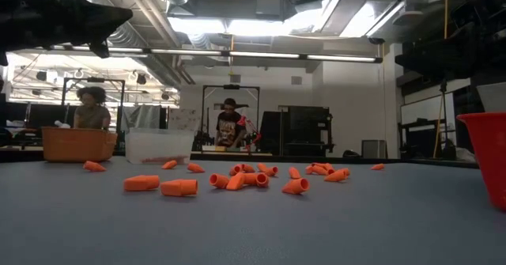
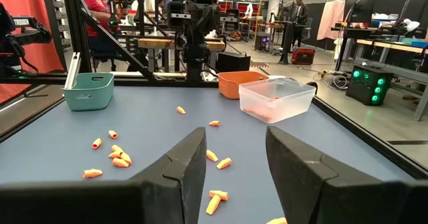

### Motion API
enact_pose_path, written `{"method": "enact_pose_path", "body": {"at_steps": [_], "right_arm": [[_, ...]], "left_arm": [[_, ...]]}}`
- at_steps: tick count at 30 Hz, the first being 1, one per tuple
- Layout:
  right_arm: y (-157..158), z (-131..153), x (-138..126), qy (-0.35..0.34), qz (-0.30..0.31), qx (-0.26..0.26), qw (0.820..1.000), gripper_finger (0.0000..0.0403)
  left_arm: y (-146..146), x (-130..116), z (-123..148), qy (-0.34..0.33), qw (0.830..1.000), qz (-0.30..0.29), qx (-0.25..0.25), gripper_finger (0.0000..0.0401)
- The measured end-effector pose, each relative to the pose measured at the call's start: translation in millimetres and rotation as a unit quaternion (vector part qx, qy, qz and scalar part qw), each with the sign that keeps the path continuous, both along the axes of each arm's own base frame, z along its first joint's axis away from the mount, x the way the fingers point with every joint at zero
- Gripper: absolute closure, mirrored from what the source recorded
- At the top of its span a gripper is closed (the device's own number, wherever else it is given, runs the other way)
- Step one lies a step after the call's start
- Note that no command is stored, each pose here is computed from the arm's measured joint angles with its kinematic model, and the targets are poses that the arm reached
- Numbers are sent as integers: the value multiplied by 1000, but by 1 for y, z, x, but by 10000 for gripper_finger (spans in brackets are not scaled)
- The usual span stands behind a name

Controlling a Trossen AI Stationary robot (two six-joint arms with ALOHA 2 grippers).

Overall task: Sort crayons
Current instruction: Return to Home Position

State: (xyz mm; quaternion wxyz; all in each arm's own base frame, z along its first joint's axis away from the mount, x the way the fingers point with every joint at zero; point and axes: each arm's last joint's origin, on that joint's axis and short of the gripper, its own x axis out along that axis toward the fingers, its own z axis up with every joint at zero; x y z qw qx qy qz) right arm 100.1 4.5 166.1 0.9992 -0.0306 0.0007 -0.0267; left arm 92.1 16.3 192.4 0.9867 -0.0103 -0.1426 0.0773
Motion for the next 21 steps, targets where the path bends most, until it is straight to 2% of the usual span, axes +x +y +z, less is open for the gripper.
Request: {"method": "enact_pose_path", "body": {"at_steps": [6, 15, 21], "right_arm": [[0, 0, 0, 0, 0, 0, 1000, 249], [0, 0, 0, 0, 0, 0, 1000, 249], [0, 0, 0, 0, 0, 0, 1000, 249]], "left_arm": [[0, 0, -2, 12, 1000, 4, 14, 401], [1, 3, -18, 98, 995, 3, -1, 401], [1, 4, -25, 132, 991, 5, -8, 401]]}}
